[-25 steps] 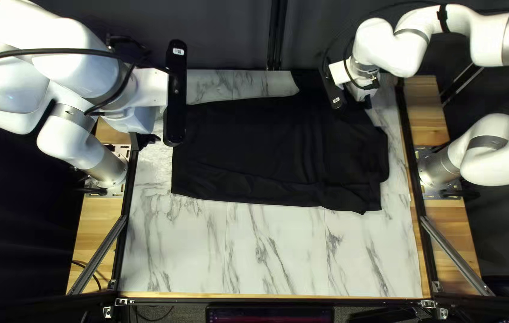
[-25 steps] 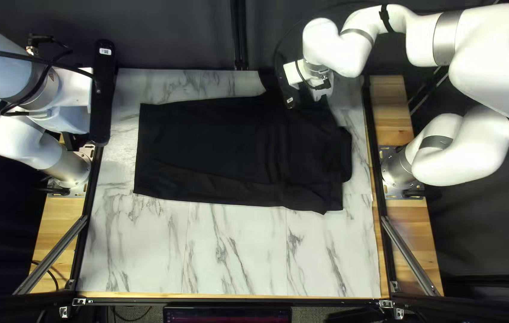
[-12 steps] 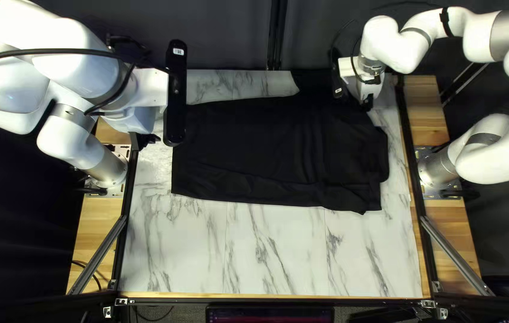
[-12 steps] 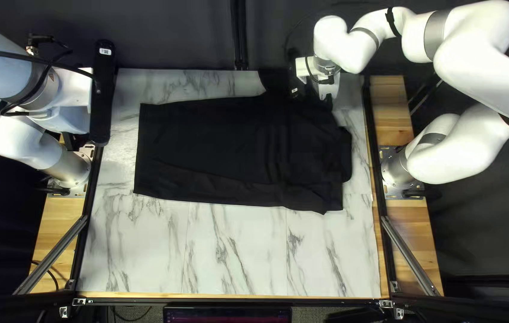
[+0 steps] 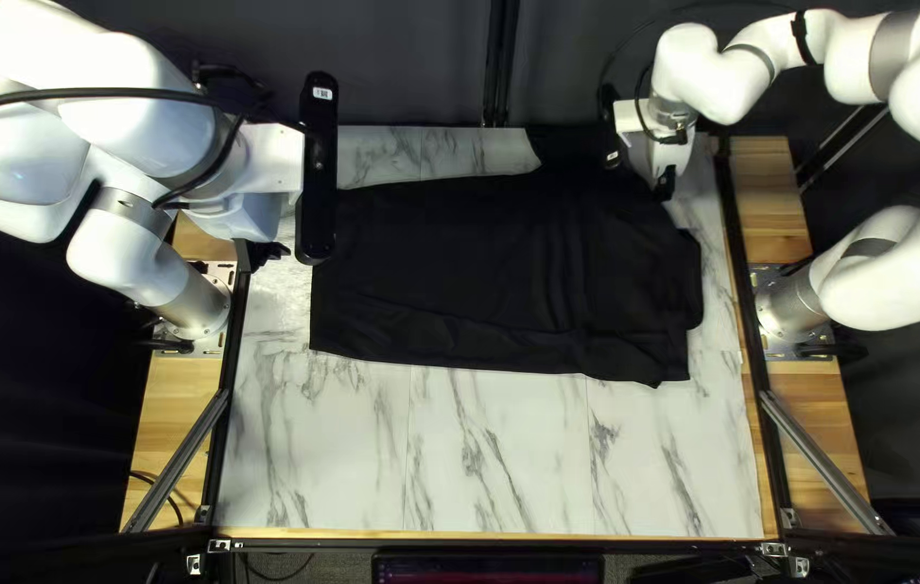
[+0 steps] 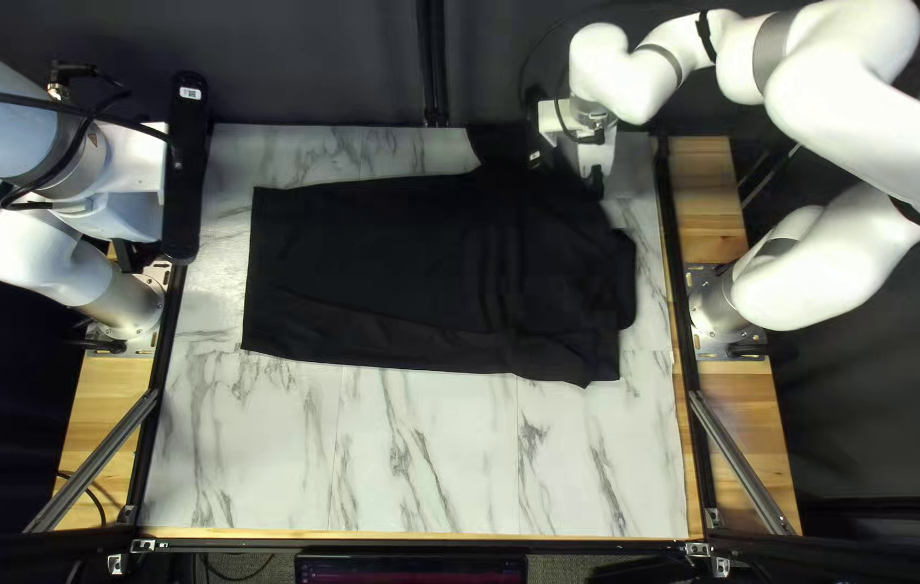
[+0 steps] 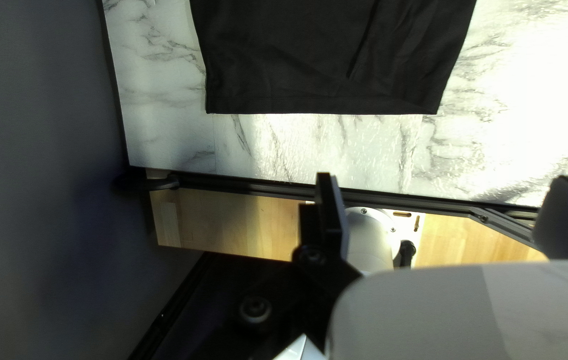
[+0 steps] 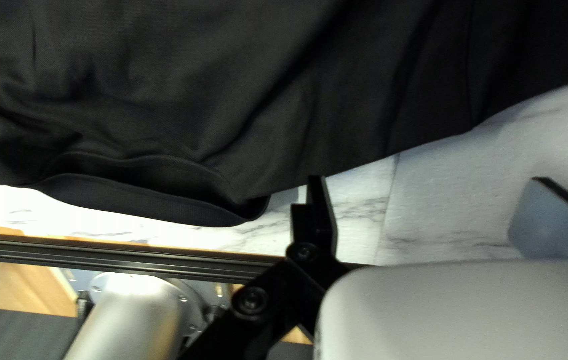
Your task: Fold t-shirt
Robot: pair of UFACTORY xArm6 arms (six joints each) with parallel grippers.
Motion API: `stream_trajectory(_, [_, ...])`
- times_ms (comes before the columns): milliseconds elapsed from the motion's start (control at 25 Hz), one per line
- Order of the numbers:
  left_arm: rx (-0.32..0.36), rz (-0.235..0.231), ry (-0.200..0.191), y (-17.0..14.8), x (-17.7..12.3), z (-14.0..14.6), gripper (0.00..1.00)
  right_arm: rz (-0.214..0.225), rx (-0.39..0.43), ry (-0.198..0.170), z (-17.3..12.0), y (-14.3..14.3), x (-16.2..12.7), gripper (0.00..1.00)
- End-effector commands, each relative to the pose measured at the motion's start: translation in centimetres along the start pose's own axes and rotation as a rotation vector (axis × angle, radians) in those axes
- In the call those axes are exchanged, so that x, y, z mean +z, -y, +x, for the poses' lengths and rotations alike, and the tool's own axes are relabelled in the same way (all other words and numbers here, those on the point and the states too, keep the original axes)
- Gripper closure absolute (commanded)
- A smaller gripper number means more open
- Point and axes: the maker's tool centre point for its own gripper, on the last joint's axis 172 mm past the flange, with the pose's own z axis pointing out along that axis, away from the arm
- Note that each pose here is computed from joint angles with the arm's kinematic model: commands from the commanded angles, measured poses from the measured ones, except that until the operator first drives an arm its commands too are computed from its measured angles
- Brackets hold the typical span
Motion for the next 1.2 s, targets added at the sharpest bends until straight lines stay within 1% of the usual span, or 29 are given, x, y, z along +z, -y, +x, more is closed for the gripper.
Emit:
stream_trajectory(40, [0.000,0.000,0.000,0.0,0.0,0.0,0.00,0.000,-0.019,-0.053,2.4,-0.6,0.2,0.00])
stream_trajectory(80, [0.000,0.000,0.000,0.0,0.0,0.0,0.00,-0.005,-0.031,-0.065,2.7,-0.7,0.2,0.00])
stream_trajectory(120, [0.000,0.000,0.000,0.0,0.0,0.0,0.00,-0.020,-0.065,-0.090,3.5,-1.2,0.0,0.00])
stream_trajectory(240, [0.000,0.000,0.000,0.0,0.0,0.0,0.00,-0.061,-0.128,-0.125,4.4,-2.1,-0.7,0.00])
stream_trajectory(280, [0.000,0.000,0.000,0.0,0.0,0.0,0.00,-0.070,-0.139,-0.132,4.5,-2.4,-0.9,0.00])
stream_trajectory(320, [0.000,0.000,0.000,0.0,0.0,0.0,0.00,-0.089,-0.148,-0.135,4.4,-2.7,-1.2,0.00])
stream_trajectory(360, [0.000,0.000,0.000,0.0,0.0,0.0,0.00,-0.110,-0.133,-0.123,4.1,-2.8,-1.3,0.00])
stream_trajectory(640, [0.000,0.000,0.000,0.0,0.0,0.0,0.00,-0.110,-0.133,-0.123,4.1,-2.8,-1.3,0.00])
stream_trajectory(680, [0.000,0.000,0.000,0.0,0.0,0.0,0.00,-0.068,-0.175,-0.143,4.1,-2.5,-1.1,0.00])
stream_trajectory(720, [0.000,0.000,0.000,0.0,0.0,0.0,0.00,-0.042,-0.199,-0.167,4.0,-3.0,-1.1,0.00])
stream_trajectory(760, [0.000,0.000,0.000,0.0,0.0,0.0,0.00,-0.029,-0.219,-0.191,3.9,-3.7,-1.1,0.00])
stream_trajectory(800, [0.000,0.000,0.000,0.0,0.0,0.0,0.00,-0.028,-0.232,-0.205,3.9,-4.2,-1.0,0.00])
stream_trajectory(840, [0.000,0.000,0.000,0.0,0.0,0.0,0.00,-0.031,-0.263,-0.234,3.9,-4.9,-0.8,0.00])
stream_trajectory(880, [0.000,0.000,0.000,0.0,0.0,0.0,0.00,-0.033,-0.276,-0.246,4.0,-5.0,-0.8,0.00])
stream_trajectory(960, [0.000,0.000,0.000,0.0,0.0,0.0,0.00,-0.046,-0.326,-0.289,4.3,-5.7,-0.5,0.00])
stream_trajectory(1000, [0.000,0.000,0.000,0.0,0.0,0.0,0.00,-0.051,-0.349,-0.298,4.6,-5.6,-0.5,0.00])
stream_trajectory(1040, [0.000,0.000,0.000,0.0,0.0,0.0,0.00,-0.072,-0.378,-0.300,4.7,-5.3,-0.4,0.00])
stream_trajectory(1080, [0.000,0.000,0.000,0.0,0.0,0.0,0.00,-0.085,-0.383,-0.297,4.7,-5.2,-0.4,0.00])
stream_trajectory(1200, [0.000,0.000,0.000,0.0,0.0,0.0,0.00,-0.085,-0.383,-0.297,4.7,-5.2,-0.4,0.00])
